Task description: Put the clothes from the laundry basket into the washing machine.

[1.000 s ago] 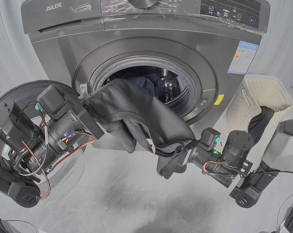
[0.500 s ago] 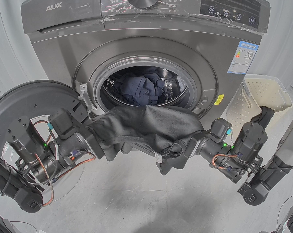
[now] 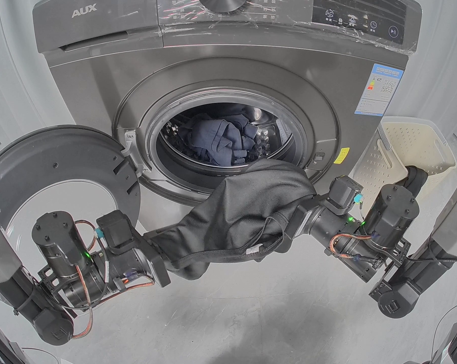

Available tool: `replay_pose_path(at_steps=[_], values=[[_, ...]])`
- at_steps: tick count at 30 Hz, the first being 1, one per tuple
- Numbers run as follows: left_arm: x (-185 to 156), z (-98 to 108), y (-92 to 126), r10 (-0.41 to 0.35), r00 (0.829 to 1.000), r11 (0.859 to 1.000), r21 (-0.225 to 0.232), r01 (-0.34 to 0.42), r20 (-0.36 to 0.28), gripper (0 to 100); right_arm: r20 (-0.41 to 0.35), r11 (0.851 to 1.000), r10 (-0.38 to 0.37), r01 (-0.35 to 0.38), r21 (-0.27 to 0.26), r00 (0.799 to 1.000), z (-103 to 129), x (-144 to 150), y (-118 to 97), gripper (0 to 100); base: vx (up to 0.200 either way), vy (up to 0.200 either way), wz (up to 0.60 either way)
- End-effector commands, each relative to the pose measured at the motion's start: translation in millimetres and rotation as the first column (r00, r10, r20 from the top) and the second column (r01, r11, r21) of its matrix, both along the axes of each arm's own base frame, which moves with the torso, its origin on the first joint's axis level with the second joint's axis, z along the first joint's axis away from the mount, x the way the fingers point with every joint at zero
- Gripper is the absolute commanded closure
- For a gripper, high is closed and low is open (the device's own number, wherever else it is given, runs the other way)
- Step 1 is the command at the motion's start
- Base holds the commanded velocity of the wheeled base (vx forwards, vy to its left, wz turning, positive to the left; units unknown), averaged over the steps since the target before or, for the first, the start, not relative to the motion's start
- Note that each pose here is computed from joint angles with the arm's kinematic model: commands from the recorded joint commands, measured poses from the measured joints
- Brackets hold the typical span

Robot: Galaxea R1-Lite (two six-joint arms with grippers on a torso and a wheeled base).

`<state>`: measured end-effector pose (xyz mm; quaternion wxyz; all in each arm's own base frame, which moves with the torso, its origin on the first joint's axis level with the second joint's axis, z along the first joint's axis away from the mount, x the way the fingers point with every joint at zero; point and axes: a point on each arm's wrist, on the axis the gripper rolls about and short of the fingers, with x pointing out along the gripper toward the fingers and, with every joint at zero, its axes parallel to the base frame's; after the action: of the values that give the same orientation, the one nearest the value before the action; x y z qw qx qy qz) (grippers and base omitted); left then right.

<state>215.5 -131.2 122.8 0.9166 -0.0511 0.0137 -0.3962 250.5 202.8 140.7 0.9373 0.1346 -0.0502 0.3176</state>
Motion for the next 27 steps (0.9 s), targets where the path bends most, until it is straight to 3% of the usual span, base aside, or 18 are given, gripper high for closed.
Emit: replay_pose_path(at_steps=[1,5,12,13,27], values=[[1,-25,-2,-0.009,0.998,0.997,0.078,0.014,-0.067,100,0.013,1.0,0.006,-0.006,0.011,1.0,4,0,2,100,0.0,0.0,0.0],[1,-36,-2,-0.011,0.996,0.991,0.129,0.022,-0.083,100,0.008,1.0,0.017,-0.017,0.007,1.0,2,-3,4,100,0.0,0.0,0.0],[3,-33,-2,-0.008,0.997,0.993,0.118,0.017,-0.073,100,0.013,1.0,0.023,-0.023,0.011,1.0,4,-4,5,100,0.0,0.0,0.0],[3,-33,-2,-0.008,0.997,0.993,0.118,0.017,-0.072,0,0.012,1.0,0.023,-0.023,0.01,1.0,4,-5,5,100,0.0,0.0,0.0],[-22,-48,-2,-0.083,0.984,0.98,0.166,0.11,-0.16,0,0.009,0.999,-0.033,0.033,0.018,0.999,5,-1,2,100,0.0,0.0,0.0]])
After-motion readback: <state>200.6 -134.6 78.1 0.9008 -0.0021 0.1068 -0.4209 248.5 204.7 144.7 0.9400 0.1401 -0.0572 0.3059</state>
